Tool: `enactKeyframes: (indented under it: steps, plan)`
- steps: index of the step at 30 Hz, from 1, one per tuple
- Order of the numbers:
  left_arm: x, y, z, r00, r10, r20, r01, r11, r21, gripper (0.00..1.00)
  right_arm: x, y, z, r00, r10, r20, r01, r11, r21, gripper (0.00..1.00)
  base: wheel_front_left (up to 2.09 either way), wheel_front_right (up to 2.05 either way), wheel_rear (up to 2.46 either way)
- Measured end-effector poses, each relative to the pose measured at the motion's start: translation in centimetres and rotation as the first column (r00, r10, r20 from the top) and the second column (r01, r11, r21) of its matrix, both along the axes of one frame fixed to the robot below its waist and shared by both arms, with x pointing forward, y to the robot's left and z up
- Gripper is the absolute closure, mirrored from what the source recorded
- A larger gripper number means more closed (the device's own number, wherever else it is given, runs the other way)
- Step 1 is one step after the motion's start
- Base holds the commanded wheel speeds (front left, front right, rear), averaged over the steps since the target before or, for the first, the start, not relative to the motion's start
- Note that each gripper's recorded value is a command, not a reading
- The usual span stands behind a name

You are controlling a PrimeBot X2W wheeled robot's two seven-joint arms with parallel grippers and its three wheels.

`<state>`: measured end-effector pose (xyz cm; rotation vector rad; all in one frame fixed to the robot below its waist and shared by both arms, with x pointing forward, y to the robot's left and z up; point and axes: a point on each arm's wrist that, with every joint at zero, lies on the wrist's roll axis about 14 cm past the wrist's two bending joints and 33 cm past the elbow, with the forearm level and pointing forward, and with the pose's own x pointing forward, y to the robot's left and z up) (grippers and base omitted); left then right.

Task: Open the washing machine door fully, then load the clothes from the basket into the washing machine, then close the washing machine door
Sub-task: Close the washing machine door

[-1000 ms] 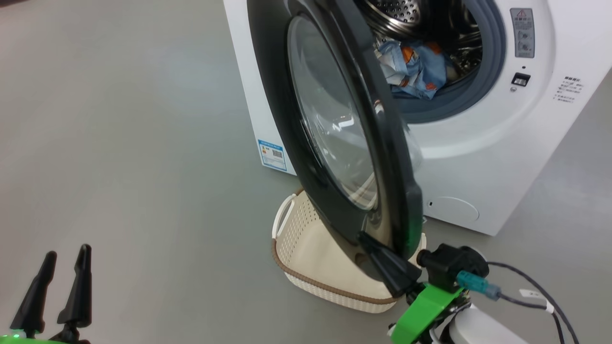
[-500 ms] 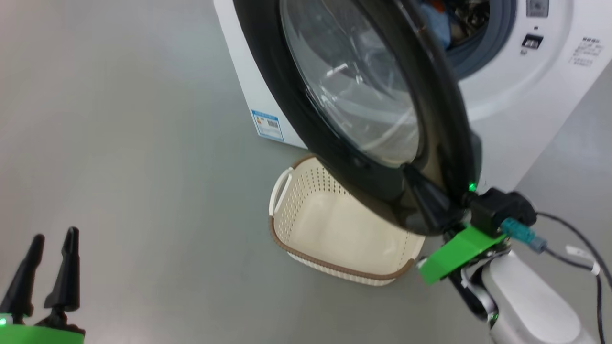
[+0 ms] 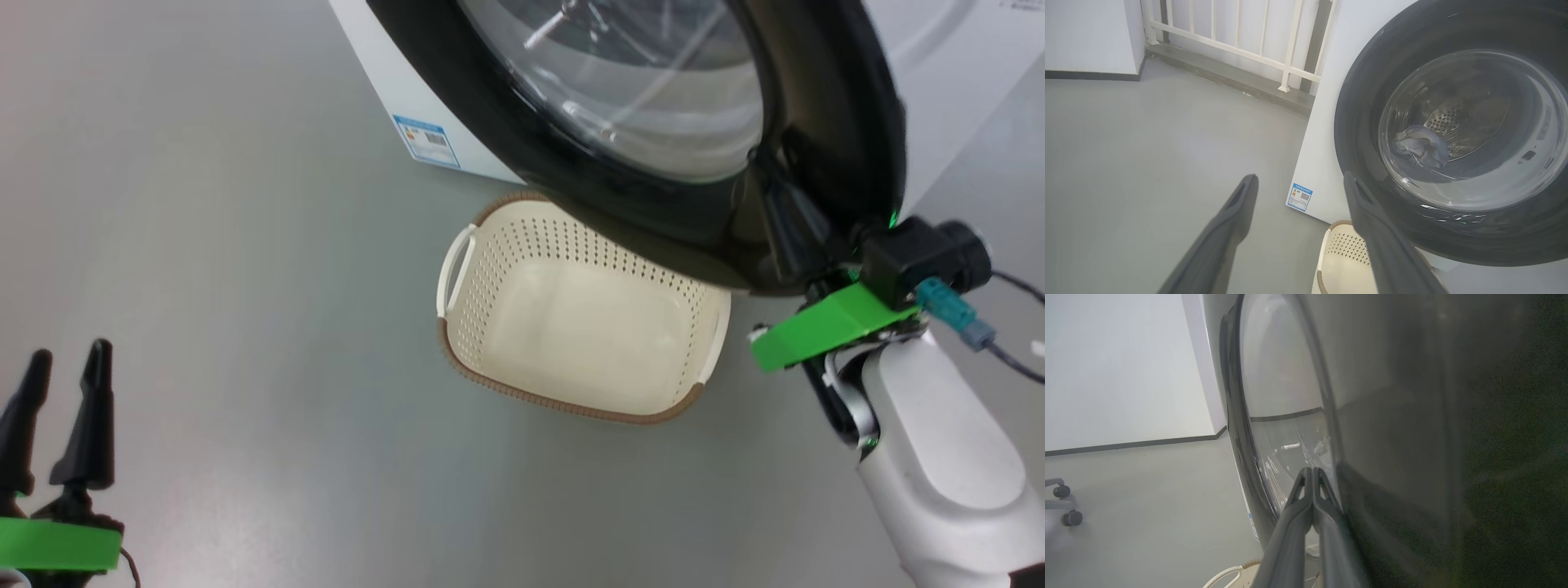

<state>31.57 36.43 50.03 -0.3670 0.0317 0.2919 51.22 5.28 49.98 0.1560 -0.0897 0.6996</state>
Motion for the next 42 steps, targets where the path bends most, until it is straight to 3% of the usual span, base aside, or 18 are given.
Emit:
enactKeyframes:
  steps: [17,32,42]
  plan:
    - [4.3,-0.4,-1.9,0.997,-0.045,-0.058,0.045,0.999,-0.001,0.0,7.2,-3.1,-0.4,0.983,-0.177,0.051,0.176,0.984,0.026,1.0,0.0,0.0,0.0]
    - [5.5,-0.4,-2.8,0.996,-0.046,-0.076,0.045,0.999,-0.013,0.0,12.6,-5.9,2.5,0.939,-0.316,0.134,0.314,0.949,0.038,1.0,0.0,0.0,0.0]
    - [5.8,-0.3,-2.6,0.997,-0.046,-0.069,0.045,0.999,-0.014,0.0,13.0,-6.0,2.6,0.939,-0.319,0.13,0.318,0.948,0.026,1.0,0.0,0.0,0.0]
